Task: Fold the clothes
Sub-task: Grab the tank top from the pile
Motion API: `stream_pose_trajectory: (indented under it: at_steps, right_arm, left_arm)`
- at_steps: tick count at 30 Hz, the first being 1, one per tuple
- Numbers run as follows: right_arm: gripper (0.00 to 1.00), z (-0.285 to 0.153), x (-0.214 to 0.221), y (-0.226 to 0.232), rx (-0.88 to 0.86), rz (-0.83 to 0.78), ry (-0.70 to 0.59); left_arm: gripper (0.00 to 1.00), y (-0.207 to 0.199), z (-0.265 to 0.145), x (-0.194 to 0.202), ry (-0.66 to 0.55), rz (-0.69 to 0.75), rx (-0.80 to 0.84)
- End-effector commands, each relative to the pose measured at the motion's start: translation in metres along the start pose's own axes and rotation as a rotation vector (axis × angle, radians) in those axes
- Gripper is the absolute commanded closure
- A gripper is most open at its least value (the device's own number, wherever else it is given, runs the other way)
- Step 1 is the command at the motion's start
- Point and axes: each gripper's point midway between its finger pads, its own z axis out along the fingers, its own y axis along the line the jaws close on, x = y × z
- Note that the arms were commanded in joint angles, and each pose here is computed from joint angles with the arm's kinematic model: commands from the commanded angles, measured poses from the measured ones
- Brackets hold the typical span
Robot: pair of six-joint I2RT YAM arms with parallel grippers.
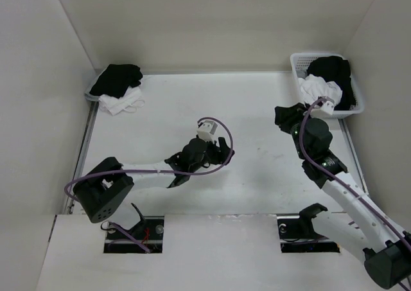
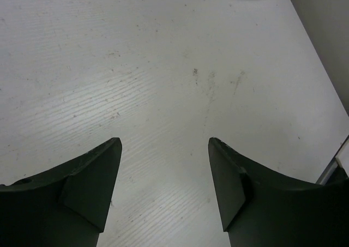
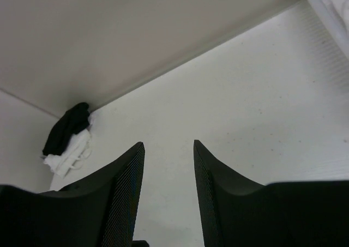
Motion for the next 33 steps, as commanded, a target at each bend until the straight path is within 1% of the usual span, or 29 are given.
stream_pose_trajectory:
  at_steps: [1, 2, 5, 7, 8, 10, 11, 12, 13, 14, 15, 17, 18, 19, 21, 23, 26, 28, 33]
  right_arm:
    - [0.61, 0.006, -0.020, -0.012, 0.077, -0.029, -0.035]
    - [0.65, 0.008, -0.027, -0.014, 0.087, -0.029, -0.046]
    - [0.84, 0.019, -0.055, -0.025, 0.133, -0.023, -0.081]
    - [0.90, 0.029, -0.070, -0.035, 0.171, -0.021, -0.100]
    - [0.92, 0.034, -0.077, -0.040, 0.189, -0.020, -0.108]
    - [0.95, 0.050, -0.094, -0.058, 0.263, -0.036, -0.131]
    - [0.96, 0.060, -0.103, -0.074, 0.314, -0.036, -0.142]
    - [0.97, 0.080, -0.115, -0.102, 0.396, -0.033, -0.147]
    - [0.97, 0.084, -0.115, -0.107, 0.410, -0.033, -0.144]
    - [0.97, 0.099, -0.120, -0.123, 0.449, -0.032, -0.141]
    - [0.96, 0.113, -0.123, -0.143, 0.497, -0.032, -0.129]
    - [0.90, 0.144, -0.123, -0.182, 0.588, -0.037, -0.092]
    - [0.83, 0.161, -0.121, -0.207, 0.640, -0.034, -0.068]
    - [0.79, 0.168, -0.120, -0.218, 0.663, -0.034, -0.059]
    - [0.63, 0.194, -0.113, -0.260, 0.719, -0.023, -0.019]
    - [0.53, 0.215, -0.106, -0.288, 0.728, -0.008, 0.020]
    - [0.48, 0.232, -0.103, -0.311, 0.730, 0.001, 0.034]
    - [0.48, 0.245, -0.098, -0.332, 0.757, -0.019, 0.059]
    - [0.48, 0.260, -0.077, -0.357, 0.784, -0.023, 0.118]
  left_arm:
    - [0.36, -0.012, -0.008, -0.022, -0.066, 0.008, 0.051]
    - [0.36, -0.013, -0.009, -0.024, -0.075, 0.010, 0.055]
    - [0.36, -0.014, -0.014, -0.031, -0.104, 0.012, 0.059]
    - [0.36, -0.015, -0.016, -0.033, -0.121, 0.011, 0.068]
    - [0.39, -0.015, -0.016, -0.034, -0.127, 0.012, 0.072]
    - [0.52, -0.014, -0.017, -0.034, -0.133, 0.023, 0.073]
    - [0.63, -0.013, -0.017, -0.034, -0.134, 0.029, 0.073]
    - [0.79, -0.011, -0.017, -0.034, -0.134, 0.033, 0.066]
    - [0.81, -0.011, -0.017, -0.034, -0.133, 0.033, 0.065]
    - [0.85, -0.009, -0.017, -0.036, -0.137, 0.032, 0.059]
    - [0.87, -0.008, -0.017, -0.036, -0.137, 0.032, 0.053]
    - [0.87, -0.003, -0.016, -0.037, -0.137, 0.030, 0.037]
    - [0.84, -0.001, -0.016, -0.037, -0.138, 0.029, 0.033]
    - [0.81, 0.000, -0.016, -0.037, -0.142, 0.028, 0.032]
    - [0.68, 0.007, -0.014, -0.036, -0.141, 0.017, 0.017]
    - [0.62, 0.012, -0.010, -0.033, -0.129, 0.010, 0.007]
    - [0.59, 0.015, -0.008, -0.031, -0.124, 0.006, 0.003]
    - [0.56, 0.015, -0.006, -0.028, -0.122, 0.005, 0.009]
    - [0.54, 0.017, -0.004, -0.027, -0.120, -0.012, 0.013]
